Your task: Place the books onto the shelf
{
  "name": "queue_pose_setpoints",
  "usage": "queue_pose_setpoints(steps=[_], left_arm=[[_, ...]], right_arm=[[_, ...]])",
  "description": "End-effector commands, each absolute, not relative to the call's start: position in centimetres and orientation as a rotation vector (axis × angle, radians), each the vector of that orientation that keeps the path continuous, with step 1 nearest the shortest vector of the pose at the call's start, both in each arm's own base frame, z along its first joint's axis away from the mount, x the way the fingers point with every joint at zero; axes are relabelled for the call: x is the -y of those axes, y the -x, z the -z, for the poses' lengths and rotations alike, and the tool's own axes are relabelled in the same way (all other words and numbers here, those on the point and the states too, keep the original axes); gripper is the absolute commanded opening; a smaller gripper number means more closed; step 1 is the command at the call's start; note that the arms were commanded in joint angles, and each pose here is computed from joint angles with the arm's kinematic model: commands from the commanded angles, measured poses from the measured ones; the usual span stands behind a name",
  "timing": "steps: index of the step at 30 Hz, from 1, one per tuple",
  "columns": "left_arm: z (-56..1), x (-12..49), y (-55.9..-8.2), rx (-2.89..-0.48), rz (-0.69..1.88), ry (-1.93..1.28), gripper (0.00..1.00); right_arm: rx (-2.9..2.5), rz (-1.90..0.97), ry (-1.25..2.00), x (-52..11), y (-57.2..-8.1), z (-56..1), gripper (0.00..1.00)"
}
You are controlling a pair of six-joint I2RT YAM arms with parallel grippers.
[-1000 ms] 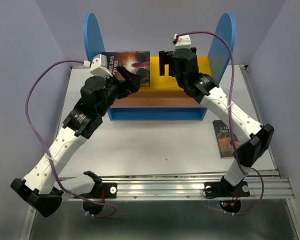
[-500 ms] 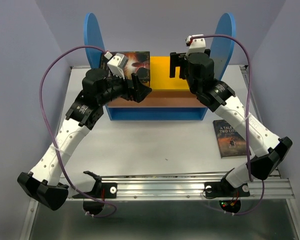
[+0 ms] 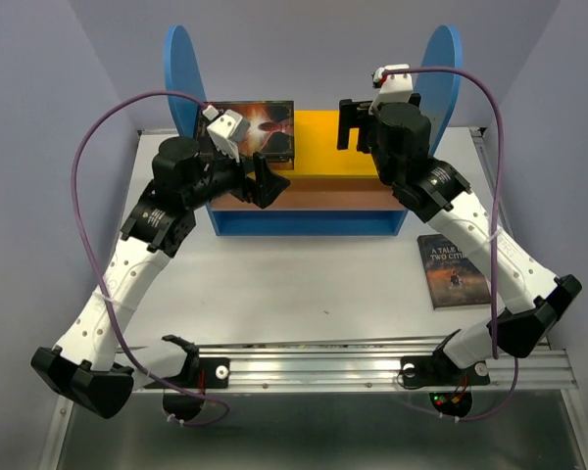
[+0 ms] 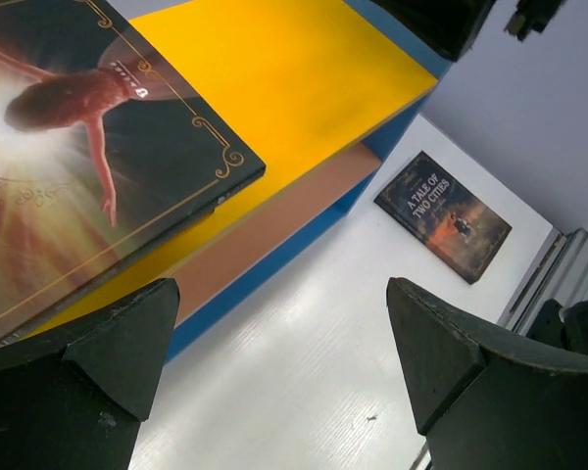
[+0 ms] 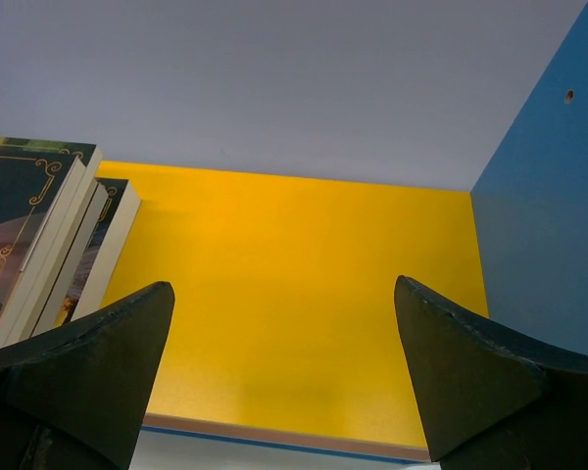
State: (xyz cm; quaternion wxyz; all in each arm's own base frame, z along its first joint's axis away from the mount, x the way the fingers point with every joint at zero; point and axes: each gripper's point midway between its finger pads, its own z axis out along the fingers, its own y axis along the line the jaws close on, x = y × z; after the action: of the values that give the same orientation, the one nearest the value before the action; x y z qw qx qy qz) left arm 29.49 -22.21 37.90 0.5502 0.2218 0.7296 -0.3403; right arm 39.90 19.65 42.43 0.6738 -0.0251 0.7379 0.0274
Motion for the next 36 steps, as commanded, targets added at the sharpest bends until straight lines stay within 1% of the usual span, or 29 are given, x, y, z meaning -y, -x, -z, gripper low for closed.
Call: queue_pose_setpoints(steps=[1,11,17,30,36], left_arm=[[-39.1,22.3,-28.2,-1.616,0.809,-0.62,0.99],[-39.0,21.5,-30.1,-1.587,0.796,-0.673,0.99],[-38.3,20.5,-32.4,-1.636,0.804,-0.656,0.99],[-39.9,18.9,-32.3,-1.596,0.778,-0.636,0.99],[-40.2,17.9,-31.9,-1.597,0.753,-0.611,0.99]], right_arm=[[-1.607,-0.081,0.041,-19.6,-39.5,-44.3,1.0],[-1.614,-0.09,0.056,-20.1,-39.8,-43.9,1.0],[-1.609,-0.092,0.052,-19.9,-39.6,-44.2,1.0],[-1.618,-0.125,0.096,-21.0,-39.7,-43.6,1.0],[-1.652,-0.148,0.17,-23.1,-40.9,-41.8,1.0]])
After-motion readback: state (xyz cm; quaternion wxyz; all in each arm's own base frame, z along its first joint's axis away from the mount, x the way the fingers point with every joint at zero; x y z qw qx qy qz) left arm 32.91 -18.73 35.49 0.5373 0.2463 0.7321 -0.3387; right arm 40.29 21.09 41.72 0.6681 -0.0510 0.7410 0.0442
